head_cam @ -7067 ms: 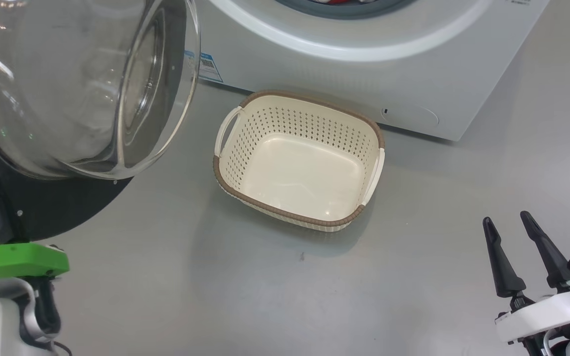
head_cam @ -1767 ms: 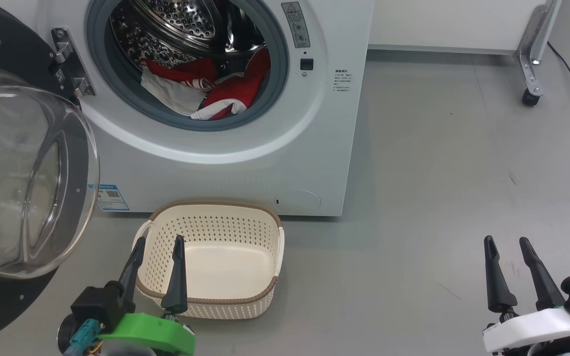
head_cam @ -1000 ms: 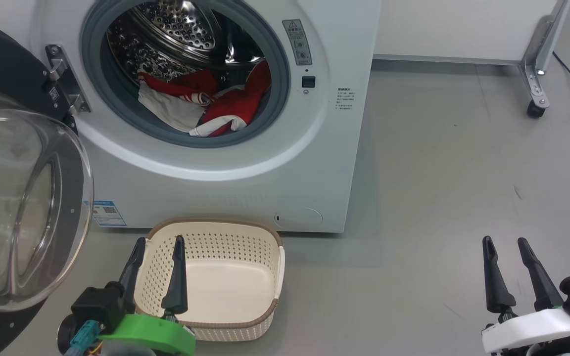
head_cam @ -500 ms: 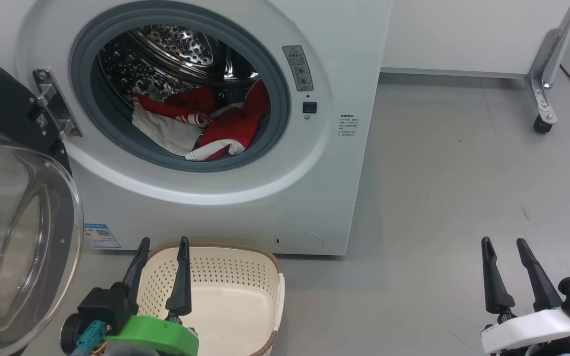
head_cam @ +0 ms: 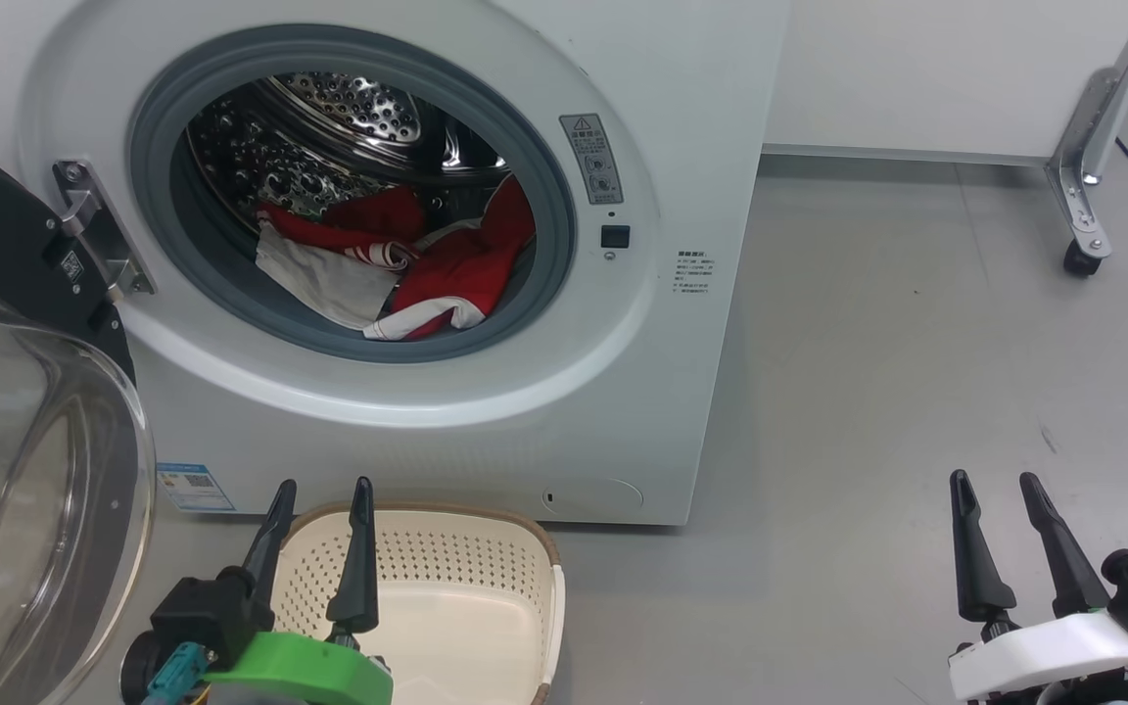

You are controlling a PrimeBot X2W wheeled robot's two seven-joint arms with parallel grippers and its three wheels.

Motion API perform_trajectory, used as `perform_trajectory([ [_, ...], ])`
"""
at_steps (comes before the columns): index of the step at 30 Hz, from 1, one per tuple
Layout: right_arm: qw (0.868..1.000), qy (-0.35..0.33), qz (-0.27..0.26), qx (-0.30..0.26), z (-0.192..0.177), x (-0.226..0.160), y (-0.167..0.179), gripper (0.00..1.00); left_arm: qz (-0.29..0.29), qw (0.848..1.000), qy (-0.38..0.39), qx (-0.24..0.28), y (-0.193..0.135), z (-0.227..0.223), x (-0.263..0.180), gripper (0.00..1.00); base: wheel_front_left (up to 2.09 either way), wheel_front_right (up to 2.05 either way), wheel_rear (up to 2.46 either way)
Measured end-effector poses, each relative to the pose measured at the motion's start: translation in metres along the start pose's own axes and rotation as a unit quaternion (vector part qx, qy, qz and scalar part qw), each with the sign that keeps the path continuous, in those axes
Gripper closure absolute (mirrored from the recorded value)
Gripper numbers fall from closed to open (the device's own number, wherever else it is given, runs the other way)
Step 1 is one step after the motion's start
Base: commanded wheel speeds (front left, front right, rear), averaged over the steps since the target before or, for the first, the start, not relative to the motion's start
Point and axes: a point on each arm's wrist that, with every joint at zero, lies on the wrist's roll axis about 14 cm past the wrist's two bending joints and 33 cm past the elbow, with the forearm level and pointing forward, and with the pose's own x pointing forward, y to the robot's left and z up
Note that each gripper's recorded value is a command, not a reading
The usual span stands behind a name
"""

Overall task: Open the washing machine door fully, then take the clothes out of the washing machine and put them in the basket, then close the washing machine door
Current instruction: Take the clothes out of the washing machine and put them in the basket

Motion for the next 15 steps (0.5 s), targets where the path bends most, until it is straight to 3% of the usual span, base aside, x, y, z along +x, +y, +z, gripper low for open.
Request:
perform_trajectory([
  [15, 1.0, -0.001, -0.002, 0.003, -0.0001, -0.0004, -0.0009, 0.0, -0.003, 1.0, 0.003, 0.006, -0.0011, -0.002, 0.0006, 0.0, -0.07, -0.1, 0.17],
])
